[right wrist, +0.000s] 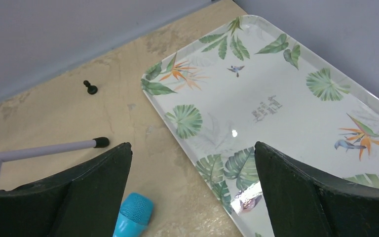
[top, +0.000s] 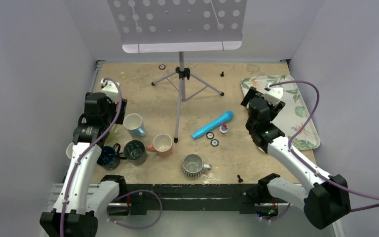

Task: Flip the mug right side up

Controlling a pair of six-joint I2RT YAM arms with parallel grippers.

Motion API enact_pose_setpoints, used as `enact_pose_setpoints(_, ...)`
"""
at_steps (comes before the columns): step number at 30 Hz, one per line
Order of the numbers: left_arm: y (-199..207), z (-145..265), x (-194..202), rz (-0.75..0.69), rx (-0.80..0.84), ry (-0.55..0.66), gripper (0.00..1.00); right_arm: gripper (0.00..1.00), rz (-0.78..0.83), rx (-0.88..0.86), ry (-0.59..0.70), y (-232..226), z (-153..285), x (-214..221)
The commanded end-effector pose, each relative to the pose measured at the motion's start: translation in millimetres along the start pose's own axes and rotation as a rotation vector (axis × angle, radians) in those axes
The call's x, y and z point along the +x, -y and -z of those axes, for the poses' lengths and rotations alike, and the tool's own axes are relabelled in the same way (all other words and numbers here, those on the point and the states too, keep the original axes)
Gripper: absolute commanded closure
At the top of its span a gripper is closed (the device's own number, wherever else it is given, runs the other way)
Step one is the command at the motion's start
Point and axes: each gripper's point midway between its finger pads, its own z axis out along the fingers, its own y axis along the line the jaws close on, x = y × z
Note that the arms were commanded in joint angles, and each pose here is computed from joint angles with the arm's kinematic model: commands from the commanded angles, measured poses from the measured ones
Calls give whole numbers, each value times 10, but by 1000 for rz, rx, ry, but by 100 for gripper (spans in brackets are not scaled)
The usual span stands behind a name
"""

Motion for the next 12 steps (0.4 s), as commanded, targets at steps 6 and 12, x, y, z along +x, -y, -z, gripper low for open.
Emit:
enact_pose_setpoints(6,15,-81,105,207,-20,171,0,3,-114,112,82,197,-19,-88)
enact_pose_setpoints(12,74,-202,304,228,-32,132,0,7,-147,145,83,328,30,-2)
